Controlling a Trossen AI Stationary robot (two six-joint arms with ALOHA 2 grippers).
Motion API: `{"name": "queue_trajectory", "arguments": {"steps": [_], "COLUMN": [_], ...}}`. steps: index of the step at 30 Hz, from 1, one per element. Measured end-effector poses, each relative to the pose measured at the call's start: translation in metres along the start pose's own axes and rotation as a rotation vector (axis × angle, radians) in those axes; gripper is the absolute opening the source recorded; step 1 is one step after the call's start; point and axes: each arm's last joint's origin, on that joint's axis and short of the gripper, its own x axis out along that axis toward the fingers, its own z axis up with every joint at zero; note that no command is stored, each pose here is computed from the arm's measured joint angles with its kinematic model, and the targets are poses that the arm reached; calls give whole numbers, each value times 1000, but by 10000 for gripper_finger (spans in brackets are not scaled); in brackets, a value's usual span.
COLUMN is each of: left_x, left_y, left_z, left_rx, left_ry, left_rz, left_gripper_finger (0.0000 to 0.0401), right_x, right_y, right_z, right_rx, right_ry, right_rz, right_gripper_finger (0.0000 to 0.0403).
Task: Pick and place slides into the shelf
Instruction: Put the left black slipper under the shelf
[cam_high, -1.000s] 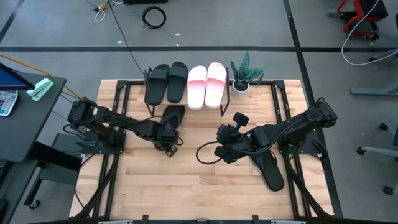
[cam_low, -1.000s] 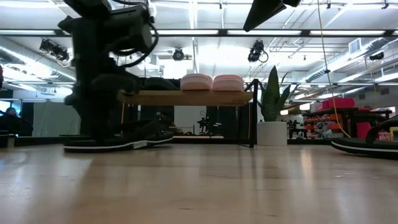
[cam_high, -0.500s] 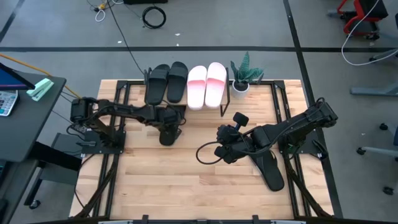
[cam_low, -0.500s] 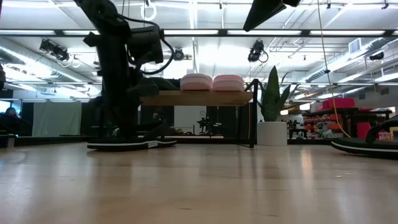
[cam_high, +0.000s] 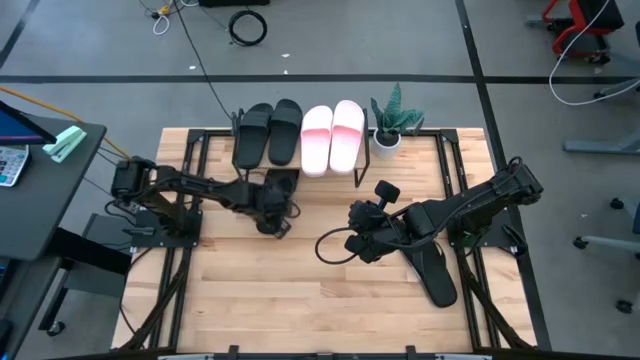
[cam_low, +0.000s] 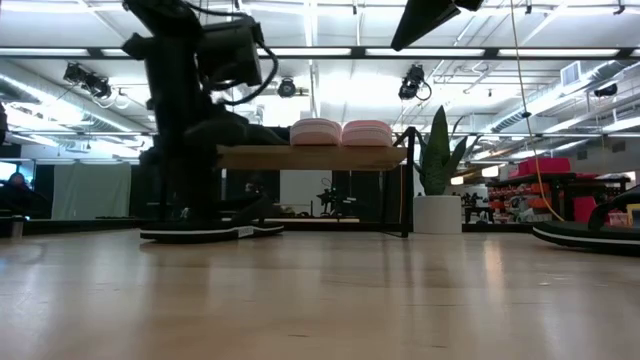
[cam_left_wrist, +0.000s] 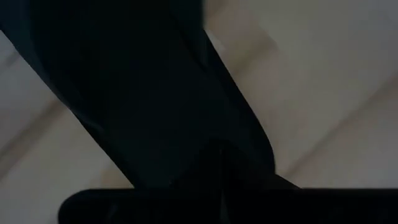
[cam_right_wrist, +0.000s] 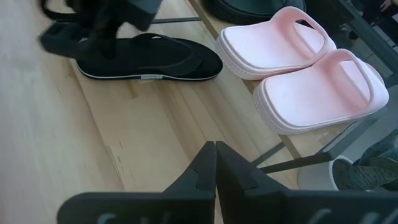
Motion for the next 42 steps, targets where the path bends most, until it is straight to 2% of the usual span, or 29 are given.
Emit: {"name": "queue_trajectory", "arguments": {"steps": [5, 10, 17, 24, 36, 42], "left_x": [-1, 8, 24, 23, 30, 30], "left_y": [-12, -13, -4, 9, 42, 49], "left_z": [-16, -14, -3, 20, 49, 53], "left_rx": [35, 34, 16, -22, -106, -87], "left_ry": [30, 23, 53, -52, -101, -98], "left_rz": [0, 32, 52, 24, 45, 39], "left_gripper_finger": [2, 2, 2, 2, 2, 9], "right_x": [0, 0, 0, 0, 0, 0], "right_y": [0, 0, 0, 0, 0, 0], "right_z": [0, 0, 0, -1, 0, 0], "right_rx": [2, 2, 7, 4, 3, 3], "right_ry": [0, 1, 2, 4, 4, 4], "right_rz": [0, 0, -1, -2, -3, -3], "right_gripper_finger": [8, 6, 8, 7, 8, 6]}}
